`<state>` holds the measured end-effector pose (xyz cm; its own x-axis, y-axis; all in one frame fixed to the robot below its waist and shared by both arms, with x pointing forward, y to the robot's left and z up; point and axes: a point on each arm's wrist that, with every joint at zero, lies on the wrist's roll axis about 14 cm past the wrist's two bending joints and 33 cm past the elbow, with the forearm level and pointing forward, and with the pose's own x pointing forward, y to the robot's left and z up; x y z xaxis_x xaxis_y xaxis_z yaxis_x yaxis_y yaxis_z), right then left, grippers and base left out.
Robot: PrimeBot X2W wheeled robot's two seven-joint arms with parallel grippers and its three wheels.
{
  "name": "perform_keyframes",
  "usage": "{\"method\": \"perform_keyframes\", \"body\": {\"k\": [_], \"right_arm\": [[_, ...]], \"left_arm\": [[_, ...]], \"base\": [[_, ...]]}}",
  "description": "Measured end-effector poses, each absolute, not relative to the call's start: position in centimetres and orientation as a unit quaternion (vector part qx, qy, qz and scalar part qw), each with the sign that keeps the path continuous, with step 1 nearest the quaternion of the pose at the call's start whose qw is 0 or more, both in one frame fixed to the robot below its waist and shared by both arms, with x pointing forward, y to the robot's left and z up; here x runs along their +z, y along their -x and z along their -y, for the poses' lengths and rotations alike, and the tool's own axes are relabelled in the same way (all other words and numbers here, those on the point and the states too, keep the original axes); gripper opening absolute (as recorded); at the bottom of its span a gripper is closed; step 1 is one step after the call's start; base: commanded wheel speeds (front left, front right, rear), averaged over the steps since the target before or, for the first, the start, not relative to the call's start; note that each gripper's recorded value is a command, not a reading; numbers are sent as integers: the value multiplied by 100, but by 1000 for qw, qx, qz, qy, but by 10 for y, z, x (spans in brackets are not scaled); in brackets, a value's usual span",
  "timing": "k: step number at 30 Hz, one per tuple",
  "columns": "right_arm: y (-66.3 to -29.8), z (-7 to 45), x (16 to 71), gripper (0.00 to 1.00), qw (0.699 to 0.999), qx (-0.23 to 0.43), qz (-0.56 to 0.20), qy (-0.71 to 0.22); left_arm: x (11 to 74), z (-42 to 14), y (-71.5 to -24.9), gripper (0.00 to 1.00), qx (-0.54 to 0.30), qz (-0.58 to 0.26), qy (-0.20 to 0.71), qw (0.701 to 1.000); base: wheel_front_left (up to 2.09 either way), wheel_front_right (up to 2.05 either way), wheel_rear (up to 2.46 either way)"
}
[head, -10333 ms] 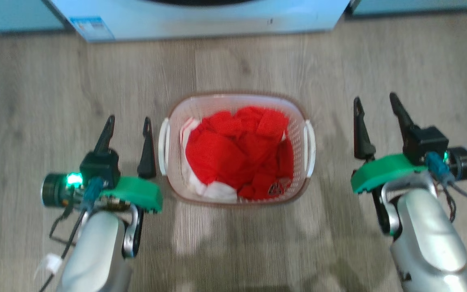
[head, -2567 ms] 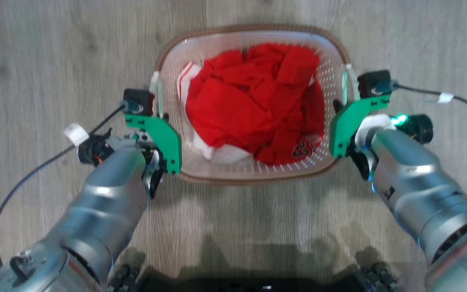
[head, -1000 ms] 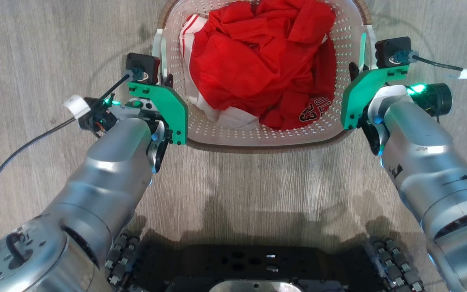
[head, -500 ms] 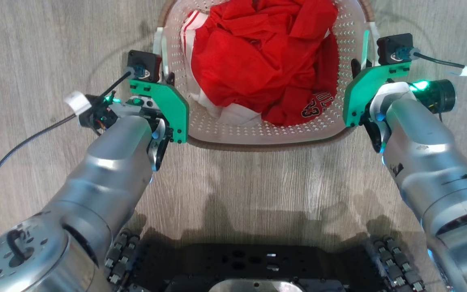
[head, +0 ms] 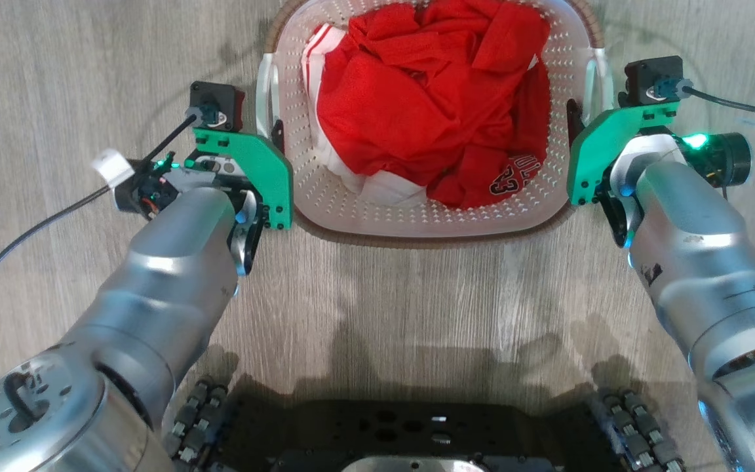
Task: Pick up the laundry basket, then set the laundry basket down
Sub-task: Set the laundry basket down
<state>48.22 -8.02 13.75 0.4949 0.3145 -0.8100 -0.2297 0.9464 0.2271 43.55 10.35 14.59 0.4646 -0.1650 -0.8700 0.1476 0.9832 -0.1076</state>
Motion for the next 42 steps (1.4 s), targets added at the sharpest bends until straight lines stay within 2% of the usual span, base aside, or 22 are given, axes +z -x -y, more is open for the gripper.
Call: {"method": "perform_keyframes", "body": {"k": [16,23,31,42], "right_arm": [[-520,84,210,100,909,157,-385,-35],[-530,84,260,100,931,148,-329,-53],[-536,83,331,100,957,155,-239,-59],[-495,96,402,100,977,143,-142,-66]], "left_arm": [[201,-106,-460,100,-66,-440,31,895],[256,-96,-488,100,-81,-364,40,927],[302,-105,-473,100,-67,-300,45,950],[380,-107,-447,100,-58,-177,52,981]], "base": [[0,0,0],[0,0,0],[0,0,0],[0,0,0]]}}
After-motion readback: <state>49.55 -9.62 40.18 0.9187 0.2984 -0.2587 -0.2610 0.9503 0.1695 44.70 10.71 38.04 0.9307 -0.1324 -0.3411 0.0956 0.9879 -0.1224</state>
